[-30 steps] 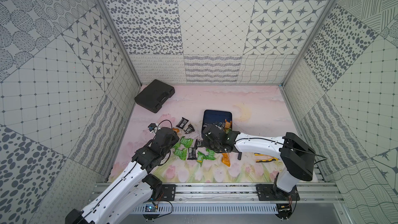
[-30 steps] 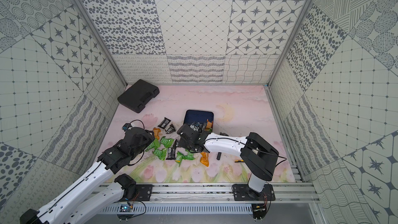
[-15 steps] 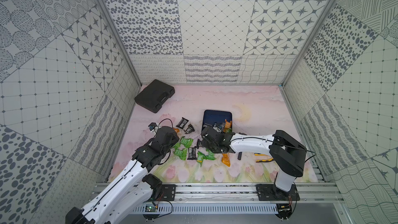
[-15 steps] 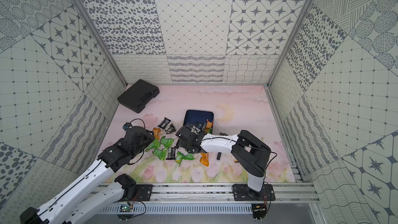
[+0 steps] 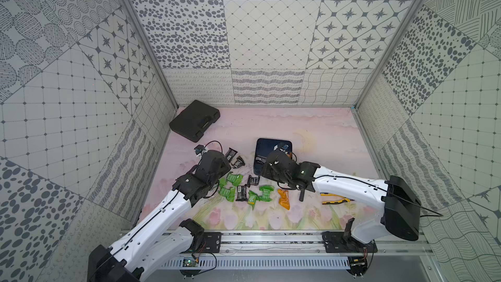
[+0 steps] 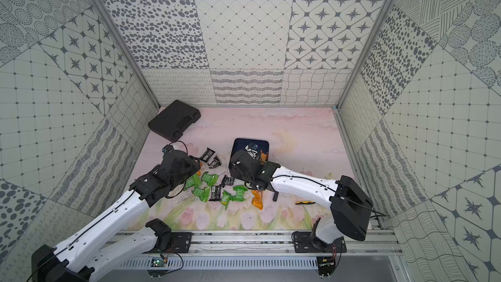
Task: Take the cookies out of the storage box
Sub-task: Place the cookie at the center of the board, then pick up the cookie from the storage box.
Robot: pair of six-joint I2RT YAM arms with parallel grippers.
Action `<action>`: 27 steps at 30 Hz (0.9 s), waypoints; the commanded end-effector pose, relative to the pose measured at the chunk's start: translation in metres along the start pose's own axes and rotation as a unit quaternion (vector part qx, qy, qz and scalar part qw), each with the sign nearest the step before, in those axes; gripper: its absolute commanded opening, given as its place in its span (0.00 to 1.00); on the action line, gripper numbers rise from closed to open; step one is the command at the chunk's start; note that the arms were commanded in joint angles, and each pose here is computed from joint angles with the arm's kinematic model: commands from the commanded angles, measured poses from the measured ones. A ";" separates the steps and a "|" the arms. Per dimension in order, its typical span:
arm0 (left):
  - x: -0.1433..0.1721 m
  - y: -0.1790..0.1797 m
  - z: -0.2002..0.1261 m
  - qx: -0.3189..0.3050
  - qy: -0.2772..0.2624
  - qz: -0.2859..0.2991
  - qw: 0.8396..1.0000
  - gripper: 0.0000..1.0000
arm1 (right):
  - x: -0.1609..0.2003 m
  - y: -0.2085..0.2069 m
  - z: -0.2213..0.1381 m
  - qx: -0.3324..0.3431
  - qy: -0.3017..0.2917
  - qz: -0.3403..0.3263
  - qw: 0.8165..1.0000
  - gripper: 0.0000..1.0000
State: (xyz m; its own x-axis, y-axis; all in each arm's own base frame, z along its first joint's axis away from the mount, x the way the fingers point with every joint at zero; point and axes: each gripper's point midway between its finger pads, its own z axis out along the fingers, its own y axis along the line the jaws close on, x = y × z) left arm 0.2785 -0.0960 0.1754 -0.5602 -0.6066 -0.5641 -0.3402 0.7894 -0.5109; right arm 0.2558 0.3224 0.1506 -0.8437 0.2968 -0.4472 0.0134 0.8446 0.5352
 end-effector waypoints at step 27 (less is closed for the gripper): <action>0.034 -0.134 0.082 0.076 0.103 0.104 0.986 0.59 | -0.088 -0.069 0.025 -0.024 0.094 -0.485 0.869 0.57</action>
State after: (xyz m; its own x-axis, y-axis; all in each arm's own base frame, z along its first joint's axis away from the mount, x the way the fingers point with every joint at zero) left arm 0.3611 -0.2478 0.1808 -0.7462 -0.0695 -0.6620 0.1766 0.9382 -0.2976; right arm 0.3366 0.2355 0.1344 -0.6958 -0.4485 -0.5610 -0.6032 0.7889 0.1175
